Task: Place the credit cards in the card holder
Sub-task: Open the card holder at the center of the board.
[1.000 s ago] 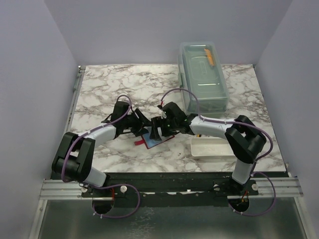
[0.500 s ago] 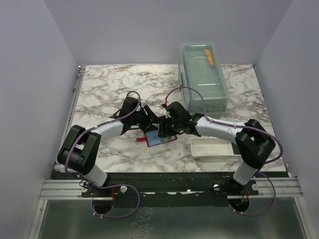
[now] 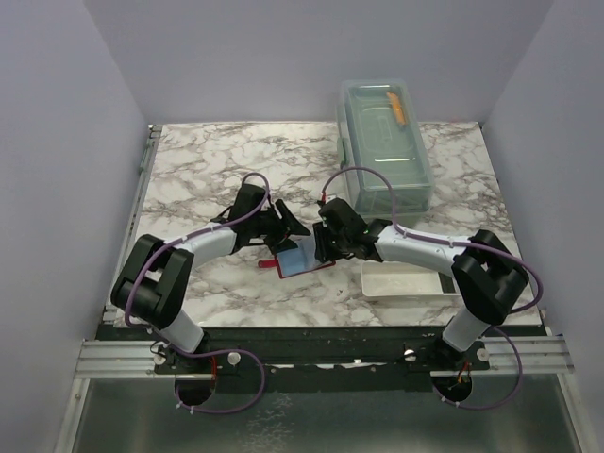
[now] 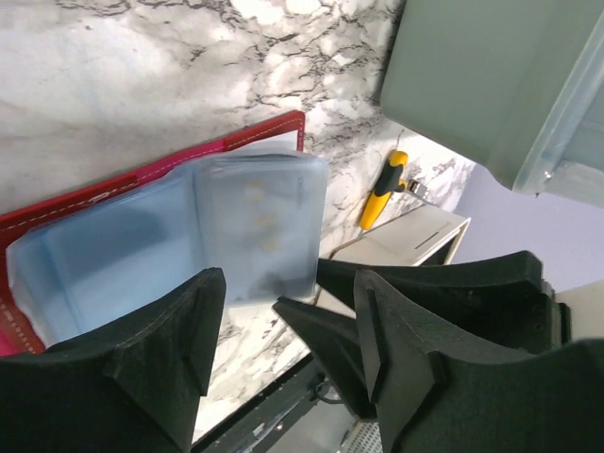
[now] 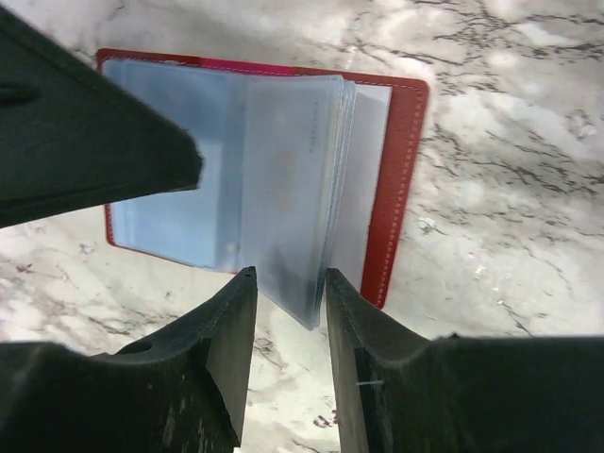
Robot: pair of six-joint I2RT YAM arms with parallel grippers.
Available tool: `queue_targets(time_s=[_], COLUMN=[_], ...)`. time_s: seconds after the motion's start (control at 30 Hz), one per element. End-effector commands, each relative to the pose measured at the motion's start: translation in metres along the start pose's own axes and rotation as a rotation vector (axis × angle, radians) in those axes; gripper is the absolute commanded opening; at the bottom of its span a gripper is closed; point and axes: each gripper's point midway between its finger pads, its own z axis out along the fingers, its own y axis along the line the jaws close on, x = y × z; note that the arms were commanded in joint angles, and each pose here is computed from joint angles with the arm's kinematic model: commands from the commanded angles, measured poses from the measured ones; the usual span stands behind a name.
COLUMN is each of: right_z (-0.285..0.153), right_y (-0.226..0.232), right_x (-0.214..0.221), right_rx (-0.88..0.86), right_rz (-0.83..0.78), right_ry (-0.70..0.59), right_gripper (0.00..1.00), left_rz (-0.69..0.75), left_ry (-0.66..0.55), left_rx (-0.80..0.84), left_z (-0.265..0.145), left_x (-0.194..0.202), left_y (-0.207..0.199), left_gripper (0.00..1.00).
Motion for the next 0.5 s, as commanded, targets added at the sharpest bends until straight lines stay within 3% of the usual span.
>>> queue_targets(time_s=[0.0,0.2,0.37,0.47], right_z=[-0.008,-0.010,-0.011,-0.009], right_y=[-0.018,-0.028,-0.017,-0.008], right_x=[-0.003,0.001,-0.001,-0.007], right_rx=[0.101,0.147,0.083,0.050], right_rz=[-0.022,-0.068,-0.084,-0.076], right_ry=[-0.026,0.006,-0.006,-0.010], right_gripper=[0.40,0.53,0.57,0.66], left_rz=[0.063,0.108,0.172,0.166], left_ry=[-0.051,-0.047,-0.030,-0.017], left_rx=[-0.043,-0.107,-0.162,-0.206], left_z=[-0.014,-0.026,-0.033,-0.035], left_x=[-0.003,0.005,0.009,0.013], left_y=[-0.001,0.018,0.029,0.041], left_gripper=[0.65,0.66,0.65,0.64])
